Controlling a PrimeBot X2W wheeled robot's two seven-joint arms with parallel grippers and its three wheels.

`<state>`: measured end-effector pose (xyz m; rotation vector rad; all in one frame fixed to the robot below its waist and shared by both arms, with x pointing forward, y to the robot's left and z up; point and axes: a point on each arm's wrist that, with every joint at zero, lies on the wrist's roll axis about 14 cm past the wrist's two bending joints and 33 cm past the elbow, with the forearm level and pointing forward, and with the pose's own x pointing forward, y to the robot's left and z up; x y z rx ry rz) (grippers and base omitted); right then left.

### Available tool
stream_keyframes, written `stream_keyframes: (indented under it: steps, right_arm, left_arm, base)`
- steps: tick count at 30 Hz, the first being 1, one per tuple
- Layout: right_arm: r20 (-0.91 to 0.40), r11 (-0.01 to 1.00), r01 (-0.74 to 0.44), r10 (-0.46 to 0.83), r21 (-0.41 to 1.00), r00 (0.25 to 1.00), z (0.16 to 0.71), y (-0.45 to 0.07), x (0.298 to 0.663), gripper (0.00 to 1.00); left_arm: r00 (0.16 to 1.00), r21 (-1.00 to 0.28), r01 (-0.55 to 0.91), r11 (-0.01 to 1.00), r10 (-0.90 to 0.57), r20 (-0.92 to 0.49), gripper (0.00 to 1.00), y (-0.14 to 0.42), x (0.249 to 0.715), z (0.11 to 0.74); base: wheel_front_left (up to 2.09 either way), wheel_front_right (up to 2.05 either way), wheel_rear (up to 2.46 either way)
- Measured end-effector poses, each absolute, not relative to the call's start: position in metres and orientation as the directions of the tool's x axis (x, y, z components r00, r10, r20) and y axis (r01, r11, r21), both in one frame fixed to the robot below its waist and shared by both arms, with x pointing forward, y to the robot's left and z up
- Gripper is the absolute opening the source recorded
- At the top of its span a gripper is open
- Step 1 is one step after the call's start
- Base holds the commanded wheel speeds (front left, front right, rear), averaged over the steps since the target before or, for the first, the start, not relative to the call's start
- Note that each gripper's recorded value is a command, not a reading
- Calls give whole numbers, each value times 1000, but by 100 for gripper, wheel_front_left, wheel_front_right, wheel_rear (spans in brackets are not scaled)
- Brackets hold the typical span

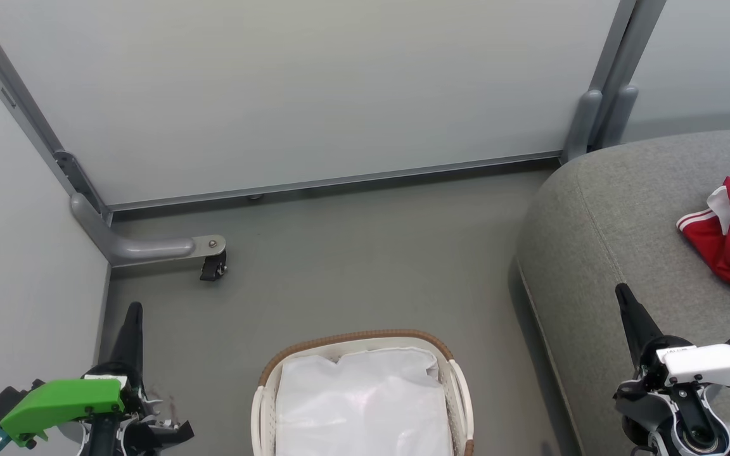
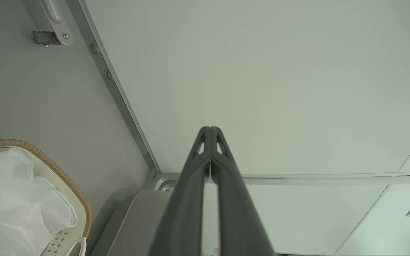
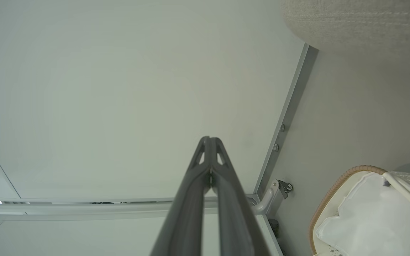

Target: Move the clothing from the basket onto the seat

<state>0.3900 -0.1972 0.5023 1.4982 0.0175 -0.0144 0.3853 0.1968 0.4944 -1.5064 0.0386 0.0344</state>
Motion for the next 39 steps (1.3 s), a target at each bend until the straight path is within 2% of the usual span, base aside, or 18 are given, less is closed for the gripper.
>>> stream_keyframes:
  steps: [12, 39]
  right_arm:
    - [1, -6, -1, 2, 1000, 1000, 508, -199, 390, 0]
    - [1, -6, -1, 2, 1000, 1000, 508, -199, 390, 0]
  left_arm:
    - [1000, -1000, -16, -5, 0, -16, 0, 199, 387, 503]
    - [1000, -1000, -12, -6, 0, -12, 0, 199, 388, 504]
  base:
    - [0, 0, 0]
    - [0, 0, 0]
